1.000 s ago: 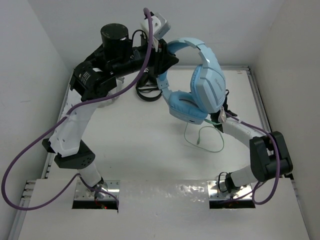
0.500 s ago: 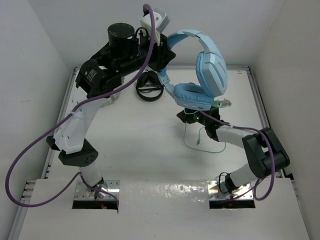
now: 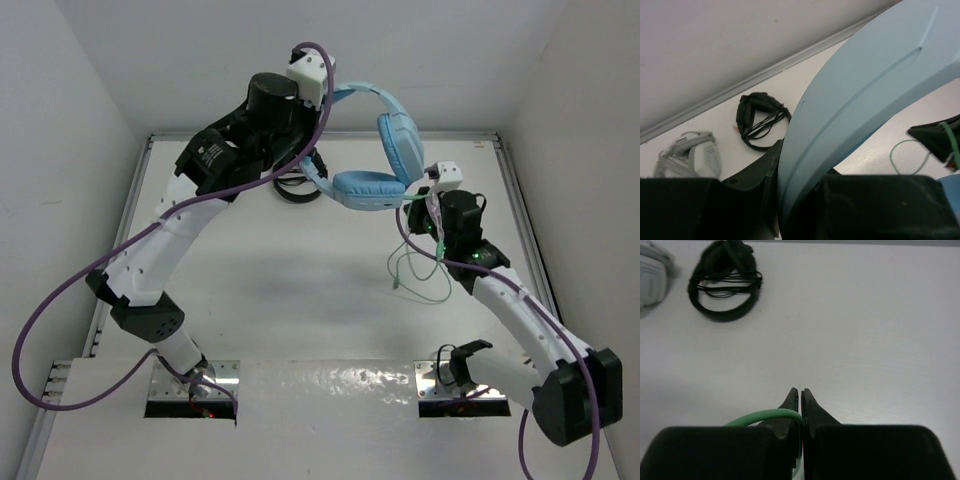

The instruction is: Wrap the headphones

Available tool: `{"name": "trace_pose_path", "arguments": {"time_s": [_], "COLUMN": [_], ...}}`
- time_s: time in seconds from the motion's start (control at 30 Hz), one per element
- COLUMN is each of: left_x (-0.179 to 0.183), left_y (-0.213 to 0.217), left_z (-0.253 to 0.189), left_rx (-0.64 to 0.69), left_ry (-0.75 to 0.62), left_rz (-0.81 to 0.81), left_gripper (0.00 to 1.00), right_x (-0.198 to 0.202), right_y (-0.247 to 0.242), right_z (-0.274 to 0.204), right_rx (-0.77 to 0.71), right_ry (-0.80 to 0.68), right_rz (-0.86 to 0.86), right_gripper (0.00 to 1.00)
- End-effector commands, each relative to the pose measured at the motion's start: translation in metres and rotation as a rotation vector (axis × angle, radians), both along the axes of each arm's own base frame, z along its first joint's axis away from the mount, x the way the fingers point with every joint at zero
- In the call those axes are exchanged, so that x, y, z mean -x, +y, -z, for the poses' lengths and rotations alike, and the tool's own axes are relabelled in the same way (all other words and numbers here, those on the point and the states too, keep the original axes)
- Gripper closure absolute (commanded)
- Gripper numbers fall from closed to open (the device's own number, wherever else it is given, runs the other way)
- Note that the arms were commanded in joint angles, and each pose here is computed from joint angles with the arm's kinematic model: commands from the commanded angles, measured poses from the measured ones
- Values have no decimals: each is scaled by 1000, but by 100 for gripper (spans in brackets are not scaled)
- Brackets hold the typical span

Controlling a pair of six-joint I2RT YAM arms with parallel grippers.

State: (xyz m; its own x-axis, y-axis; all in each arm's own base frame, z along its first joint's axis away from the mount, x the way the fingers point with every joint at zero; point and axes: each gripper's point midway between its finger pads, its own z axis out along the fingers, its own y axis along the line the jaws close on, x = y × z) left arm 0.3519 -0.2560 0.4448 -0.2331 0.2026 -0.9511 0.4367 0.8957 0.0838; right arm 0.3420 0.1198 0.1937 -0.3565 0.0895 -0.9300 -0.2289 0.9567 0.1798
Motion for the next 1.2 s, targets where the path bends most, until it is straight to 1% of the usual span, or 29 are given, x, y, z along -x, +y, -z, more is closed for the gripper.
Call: {"name": "trace_pose_path", "arguments": {"time_s": [0.0,0.17,0.27,0.33,0.37,0.43,0.5,0.53,0.6,0.63,0.73,0.77,0.8,0.87,0.93,1.0,1.07,1.1,1.17], "left_x": [2,4,6,9,8,13,16,18,23,25,27,23,25,22,20,26,33,36,37], "left_y": [22,25,31,37,40,48,53,53,53,52,54,53,57,57,54,41,27,24,19], "left_z": [-36,-40,-44,-47,-43,-46,-49,-52,-63,-67,-87,-89,-101,-106,-102,-98,-88,-85,-64], "left_rx": [65,70,43,21,4,-13,-14,-17,18,34,86,88,109,106,98,93,80,61,19], "left_ry": [-105,-114,-134,-155,-155,-173,-188,-197,-216,-218,-248,-252,-277,-293,-286,-270,-243,-243,-203], "left_rz": [-66,-70,-69,-73,-87,-89,-97,-86,-68,-63,-75,-89,-97,-105,-96,-11,83,114,144], "left_gripper": [100,100,100,100,100,100,100,100,100,100,100,100,100,100,100,100,100,100,100], "right_x": [6,19,22,23,24,25,26,28,30,30,28,29,29,30,33,35,35,34,28], "right_y": [-36,-48,-65,-77,-77,-88,-104,-112,-127,-129,-120,-116,-110,-103,-90,-88,-94,-98,-101], "right_z": [-29,-30,-24,-14,-9,-1,3,10,13,17,22,21,24,26,30,31,36,32,28], "right_rx": [175,256,304,323,318,321,367,406,480,500,494,487,469,442,417,407,425,434,431], "right_ry": [-16,17,83,181,220,305,339,385,425,456,458,437,422,367,337,328,368,375,369], "right_rz": [87,88,153,175,158,196,269,296,349,347,281,253,218,181,99,87,118,142,172], "right_gripper": [100,100,100,100,100,100,100,100,100,100,100,100,100,100,100,100,100,100,100]}}
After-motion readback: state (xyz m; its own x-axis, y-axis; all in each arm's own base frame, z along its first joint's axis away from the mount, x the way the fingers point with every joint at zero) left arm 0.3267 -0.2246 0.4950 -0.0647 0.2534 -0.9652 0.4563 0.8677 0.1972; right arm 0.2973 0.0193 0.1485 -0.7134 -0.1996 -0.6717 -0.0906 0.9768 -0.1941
